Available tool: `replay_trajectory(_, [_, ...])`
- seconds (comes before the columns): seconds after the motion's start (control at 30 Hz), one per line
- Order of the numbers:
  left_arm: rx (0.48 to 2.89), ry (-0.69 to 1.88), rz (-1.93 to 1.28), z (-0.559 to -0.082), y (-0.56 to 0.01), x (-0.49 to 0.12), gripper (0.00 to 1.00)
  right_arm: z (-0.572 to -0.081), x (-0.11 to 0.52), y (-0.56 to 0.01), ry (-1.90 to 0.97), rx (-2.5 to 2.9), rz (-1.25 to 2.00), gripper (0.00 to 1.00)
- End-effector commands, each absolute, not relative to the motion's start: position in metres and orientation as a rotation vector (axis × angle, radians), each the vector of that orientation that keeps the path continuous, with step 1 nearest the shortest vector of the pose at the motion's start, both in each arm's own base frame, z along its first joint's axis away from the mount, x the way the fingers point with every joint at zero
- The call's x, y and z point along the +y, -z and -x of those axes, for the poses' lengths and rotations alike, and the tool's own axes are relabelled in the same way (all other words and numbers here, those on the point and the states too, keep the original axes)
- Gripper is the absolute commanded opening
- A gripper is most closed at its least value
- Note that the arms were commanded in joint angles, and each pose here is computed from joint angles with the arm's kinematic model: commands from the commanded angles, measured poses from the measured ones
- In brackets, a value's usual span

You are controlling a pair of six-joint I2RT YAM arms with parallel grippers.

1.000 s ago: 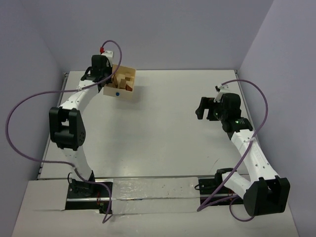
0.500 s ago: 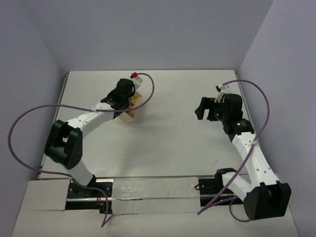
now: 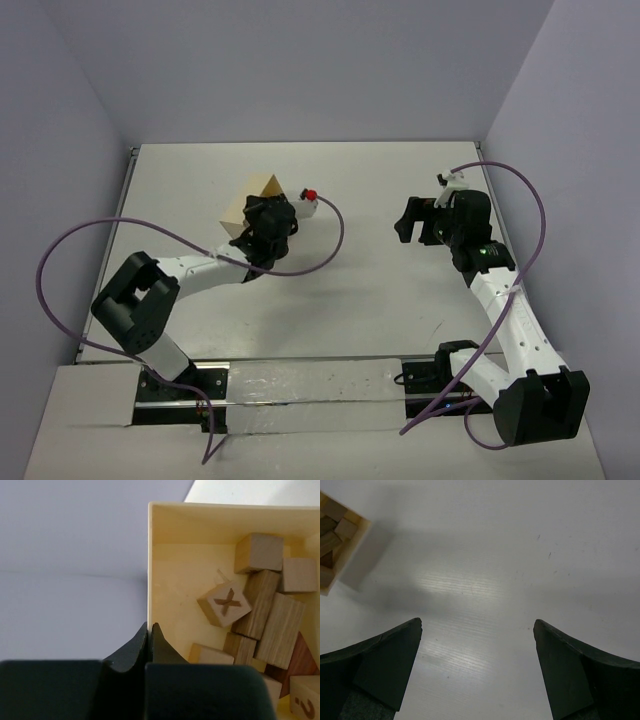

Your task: Build the wood block tower

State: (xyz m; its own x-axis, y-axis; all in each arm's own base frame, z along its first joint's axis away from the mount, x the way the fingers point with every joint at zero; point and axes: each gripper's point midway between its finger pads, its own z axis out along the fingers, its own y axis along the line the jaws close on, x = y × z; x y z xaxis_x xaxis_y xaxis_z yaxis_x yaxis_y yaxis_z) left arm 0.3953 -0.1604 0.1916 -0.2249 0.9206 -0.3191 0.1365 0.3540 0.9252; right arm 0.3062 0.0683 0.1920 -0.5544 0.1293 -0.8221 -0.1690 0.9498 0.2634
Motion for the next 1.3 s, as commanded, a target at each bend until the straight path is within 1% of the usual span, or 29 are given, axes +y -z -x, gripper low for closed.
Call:
replay_trajectory(0.0, [1.428, -1.201, -0.883, -0.375, -0.253, -0.159, 0.00, -0.310, 0.068, -0.217, -0.382, 2.053, 0.034, 1.00])
replay_trajectory(0.07, [1.348, -1.198, -0.827, -0.363, -0.265, -0.169, 0.00, -0.311, 0.067, -0.218, -0.377, 2.049, 0.031, 1.00])
replay_trajectory(0.13, [1.267, -1.284, -0.905, -0.352, -0.262, -0.177, 0.00, -0.310, 0.066, -0.219, -0.371, 2.046, 0.024, 1.00])
replay_trajectory(0.23, [1.175, -1.281, -0.881, -0.336, -0.269, -0.189, 0.00, -0.311, 0.064, -0.220, -0.362, 2.044, 0.018, 1.00])
replay_trajectory(0.5, [0.998, -1.332, -1.009, -0.305, -0.248, -0.220, 0.00, -0.312, 0.061, -0.222, -0.348, 2.042, 0.006, 1.00])
replay_trajectory(0.63, [0.963, -1.345, -1.056, -0.296, -0.230, -0.230, 0.00, -0.313, 0.060, -0.224, -0.341, 2.040, 0.000, 1.00])
replay_trajectory(1.0, [0.970, -1.304, -1.104, -0.282, -0.205, -0.252, 0.00, -0.313, 0.059, -0.224, -0.337, 2.041, -0.005, 1.00])
replay_trajectory(1.13, [0.965, -1.301, -1.089, -0.283, -0.212, -0.253, 0.00, -0.313, 0.059, -0.226, -0.337, 2.040, -0.005, 1.00])
replay_trajectory(1.27, [0.959, -1.318, -1.044, -0.289, -0.232, -0.251, 0.00, -0.313, 0.059, -0.226, -0.338, 2.040, -0.004, 1.00])
